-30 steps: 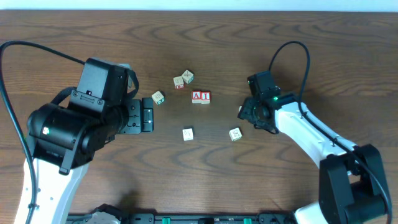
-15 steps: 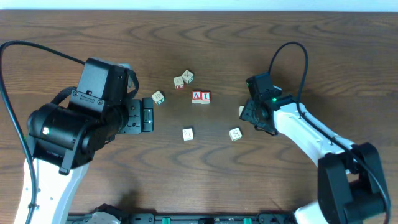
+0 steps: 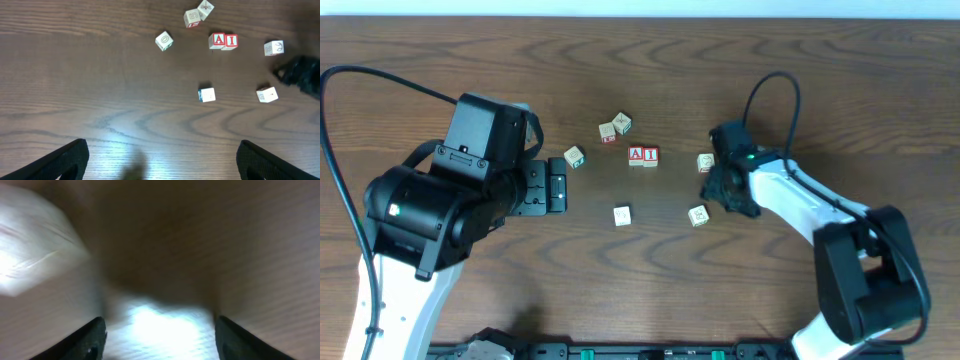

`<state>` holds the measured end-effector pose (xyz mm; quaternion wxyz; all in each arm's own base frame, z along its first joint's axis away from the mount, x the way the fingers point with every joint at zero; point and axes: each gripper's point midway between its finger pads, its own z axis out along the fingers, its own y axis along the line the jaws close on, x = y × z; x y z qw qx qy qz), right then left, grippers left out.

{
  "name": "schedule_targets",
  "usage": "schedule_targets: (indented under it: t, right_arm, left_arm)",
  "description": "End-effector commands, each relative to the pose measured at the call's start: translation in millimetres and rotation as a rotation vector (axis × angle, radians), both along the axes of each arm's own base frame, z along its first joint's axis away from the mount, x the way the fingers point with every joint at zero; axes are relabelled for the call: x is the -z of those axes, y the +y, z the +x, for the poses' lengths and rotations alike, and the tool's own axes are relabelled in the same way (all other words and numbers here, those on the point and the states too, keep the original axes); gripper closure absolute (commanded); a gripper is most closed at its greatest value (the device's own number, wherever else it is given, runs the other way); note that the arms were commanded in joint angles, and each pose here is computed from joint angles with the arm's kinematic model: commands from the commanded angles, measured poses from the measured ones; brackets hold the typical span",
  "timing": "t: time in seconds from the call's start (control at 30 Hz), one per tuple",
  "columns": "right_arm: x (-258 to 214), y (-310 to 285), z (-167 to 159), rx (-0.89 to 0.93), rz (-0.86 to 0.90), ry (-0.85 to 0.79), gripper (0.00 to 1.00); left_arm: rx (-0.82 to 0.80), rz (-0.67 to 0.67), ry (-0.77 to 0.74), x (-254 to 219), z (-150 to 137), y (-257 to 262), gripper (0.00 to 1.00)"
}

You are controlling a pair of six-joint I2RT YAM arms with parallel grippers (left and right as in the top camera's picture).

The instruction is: Spell out Ai2

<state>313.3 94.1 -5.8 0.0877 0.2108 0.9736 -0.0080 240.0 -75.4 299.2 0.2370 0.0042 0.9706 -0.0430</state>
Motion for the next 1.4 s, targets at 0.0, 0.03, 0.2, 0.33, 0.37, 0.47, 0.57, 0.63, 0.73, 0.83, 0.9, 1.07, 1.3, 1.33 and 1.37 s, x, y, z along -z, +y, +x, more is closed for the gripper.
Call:
schedule_targets:
  t: [0.0, 0.03, 0.2, 0.33, 0.37, 0.47, 0.57, 0.63, 0.73, 0.83, 0.9, 1.07, 1.3, 1.33, 1.37]
  right_arm:
    - [16, 1, -22, 0.018, 0.010, 0.087, 0.28]
    - [16, 1, -22, 0.018, 0.009, 0.089, 0.28]
    - [15, 8, -20, 0.006, 0.047, 0.085, 0.28]
    - [-5, 14, -13, -0.009, 0.084, 0.024, 0.26]
    - [-14, 14, -9, -0.017, 0.085, -0.008, 0.25]
    - [-37, 14, 4, -0.062, 0.089, -0.103, 0.27]
    - [-46, 27, 12, -0.188, 0.136, -0.147, 0.39]
    - [-47, 30, 15, -0.252, 0.131, -0.160, 0.39]
    - [-53, 32, 19, -0.387, 0.097, -0.173, 0.37]
    - [-66, 27, 27, -0.464, 0.048, -0.178, 0.36]
    - [-73, 22, 34, -0.485, 0.010, -0.181, 0.35]
    - [-80, 13, 55, -0.490, -0.040, -0.160, 0.33]
    - [-47, 19, 68, -0.520, -0.042, -0.046, 0.34]
    - [-41, 22, 68, -0.523, -0.030, -0.033, 0.35]
    - [-35, 23, 67, -0.526, -0.020, -0.020, 0.37]
  left_arm:
    - [-0.005, 0.015, 0.020, 4, -2, 2, 0.05]
    - [-0.005, 0.016, 0.022, 4, -2, 2, 0.05]
    - [-0.005, 0.018, 0.027, 5, -3, 3, 0.05]
    - [-0.006, 0.018, 0.023, 5, -2, 3, 0.05]
    - [-0.006, 0.018, 0.020, 4, -2, 3, 0.05]
    - [-0.009, 0.019, 0.010, 3, 0, 3, 0.05]
    - [-0.009, 0.015, 0.001, 2, 3, 2, 0.04]
    - [-0.012, 0.013, -0.002, 2, 3, 2, 0.05]
    - [-0.012, 0.013, -0.002, 2, 3, 2, 0.05]
    - [-0.012, 0.013, -0.002, 2, 3, 2, 0.05]
    - [-0.012, 0.013, -0.002, 2, 3, 2, 0.05]
    - [-0.012, 0.012, -0.003, 2, 3, 2, 0.05]
    - [-0.012, 0.013, -0.002, 2, 3, 2, 0.05]
    - [-0.012, 0.013, -0.003, 2, 3, 2, 0.05]
    - [-0.012, 0.013, -0.003, 2, 3, 2, 0.05]
